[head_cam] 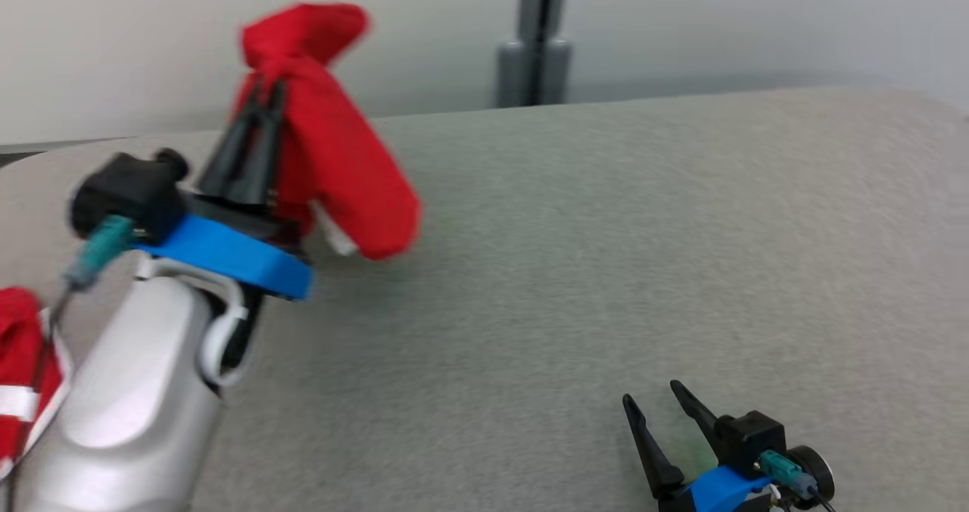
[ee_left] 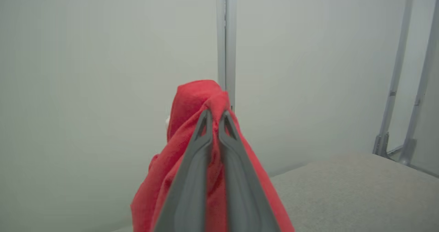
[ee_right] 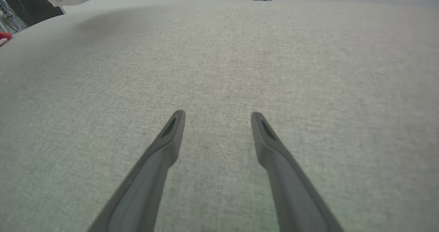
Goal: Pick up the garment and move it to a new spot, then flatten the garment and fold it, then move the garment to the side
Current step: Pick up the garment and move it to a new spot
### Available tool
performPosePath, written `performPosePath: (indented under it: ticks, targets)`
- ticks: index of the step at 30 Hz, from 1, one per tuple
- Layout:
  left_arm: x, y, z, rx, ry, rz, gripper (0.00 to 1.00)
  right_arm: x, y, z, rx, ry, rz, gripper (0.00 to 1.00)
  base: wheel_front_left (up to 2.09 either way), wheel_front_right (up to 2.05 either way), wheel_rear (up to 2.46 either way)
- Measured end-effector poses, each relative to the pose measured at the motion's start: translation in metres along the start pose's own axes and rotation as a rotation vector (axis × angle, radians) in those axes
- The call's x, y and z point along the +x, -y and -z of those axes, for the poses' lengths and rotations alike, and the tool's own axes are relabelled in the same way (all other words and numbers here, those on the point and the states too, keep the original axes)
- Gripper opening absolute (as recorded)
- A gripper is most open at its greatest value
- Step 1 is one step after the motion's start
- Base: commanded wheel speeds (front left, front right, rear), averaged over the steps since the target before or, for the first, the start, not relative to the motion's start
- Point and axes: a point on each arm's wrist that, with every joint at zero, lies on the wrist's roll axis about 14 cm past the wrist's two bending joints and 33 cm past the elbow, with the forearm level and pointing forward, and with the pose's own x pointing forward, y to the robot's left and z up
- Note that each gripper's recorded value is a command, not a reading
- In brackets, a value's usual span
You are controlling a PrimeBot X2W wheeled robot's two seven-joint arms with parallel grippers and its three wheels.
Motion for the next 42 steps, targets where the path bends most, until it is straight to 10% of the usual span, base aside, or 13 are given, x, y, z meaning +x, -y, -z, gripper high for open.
performPosePath:
  ticks: [10,12,13,19,26,42]
  targets:
    - [0.033,0.183,0.063,-0.217,-0.108,0.405,0.0,-0.048,0.06,-0.006,0.034,0.045,0.225,1.0,0.0,0.0,0.0]
    - [0.033,0.196,0.074,-0.214,-0.135,0.433,0.45,-0.057,0.069,-0.008,0.041,0.058,0.261,1.0,0.0,0.0,0.0]
    - [0.033,0.2,0.078,-0.217,-0.145,0.44,1.0,-0.06,0.072,-0.009,0.043,0.064,0.274,1.0,0.0,0.0,0.0]
    - [0.027,0.189,0.094,-0.197,-0.18,0.396,1.0,-0.068,0.08,-0.008,0.054,0.068,0.31,1.0,0.0,0.0,0.0]
    - [0.001,0.101,0.095,-0.163,-0.189,0.127,1.0,-0.052,0.068,-0.024,0.046,0.113,0.252,1.0,0.0,0.0,0.0]
    - [-0.165,-0.01,0.117,-0.134,-0.312,-0.378,1.0,-0.025,0.024,-0.042,0.006,0.149,0.095,1.0,0.0,0.0,0.0]
